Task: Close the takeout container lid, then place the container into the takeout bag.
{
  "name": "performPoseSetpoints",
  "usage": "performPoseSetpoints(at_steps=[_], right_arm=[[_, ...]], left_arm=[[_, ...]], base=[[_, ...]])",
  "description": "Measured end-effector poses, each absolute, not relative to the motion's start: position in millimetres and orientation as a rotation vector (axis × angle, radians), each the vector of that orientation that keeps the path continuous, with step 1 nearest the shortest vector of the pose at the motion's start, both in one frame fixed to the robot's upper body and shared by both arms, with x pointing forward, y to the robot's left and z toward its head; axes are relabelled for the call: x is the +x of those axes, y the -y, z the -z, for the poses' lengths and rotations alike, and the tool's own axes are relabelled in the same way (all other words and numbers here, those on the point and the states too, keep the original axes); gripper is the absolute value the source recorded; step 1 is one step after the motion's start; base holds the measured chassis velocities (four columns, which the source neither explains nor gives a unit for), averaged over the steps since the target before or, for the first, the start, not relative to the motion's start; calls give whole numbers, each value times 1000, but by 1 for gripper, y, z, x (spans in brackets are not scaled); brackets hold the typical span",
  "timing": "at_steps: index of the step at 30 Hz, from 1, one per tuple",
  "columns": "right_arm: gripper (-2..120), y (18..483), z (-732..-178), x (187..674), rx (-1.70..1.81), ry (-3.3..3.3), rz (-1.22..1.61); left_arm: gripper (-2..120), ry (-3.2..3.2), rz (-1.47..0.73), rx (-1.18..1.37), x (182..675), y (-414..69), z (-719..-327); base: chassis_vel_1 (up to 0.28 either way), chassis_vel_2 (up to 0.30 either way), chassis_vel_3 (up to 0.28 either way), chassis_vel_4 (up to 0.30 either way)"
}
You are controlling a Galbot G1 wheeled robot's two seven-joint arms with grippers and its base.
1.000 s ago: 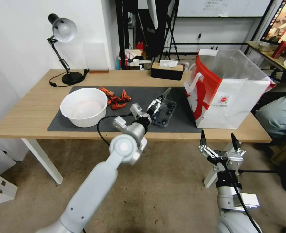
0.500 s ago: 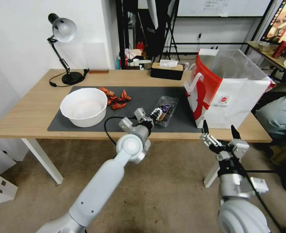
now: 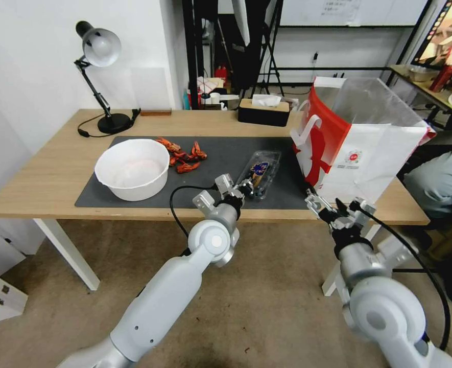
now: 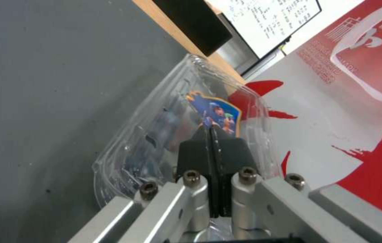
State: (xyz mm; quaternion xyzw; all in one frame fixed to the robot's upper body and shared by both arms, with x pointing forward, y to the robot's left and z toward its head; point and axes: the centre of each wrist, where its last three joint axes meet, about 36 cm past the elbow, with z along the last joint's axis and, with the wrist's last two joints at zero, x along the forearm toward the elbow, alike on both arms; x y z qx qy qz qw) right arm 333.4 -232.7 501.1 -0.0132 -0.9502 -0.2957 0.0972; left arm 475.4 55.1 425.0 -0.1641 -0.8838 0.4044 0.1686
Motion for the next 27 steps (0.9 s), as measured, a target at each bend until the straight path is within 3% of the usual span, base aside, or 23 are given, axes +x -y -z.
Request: performPoseSetpoints(at_steps=[10,27], right_arm=[[100,226,-518,396,-18,2624,1032],[100,206,-509,462,32,2512,1020]], left_arm=[[0,2566,-1059,-480,475,-51,-419],[0,2582,-1029,-471,476,-56,-416]], base=[[0,0,0,0],[0,0,0,0]])
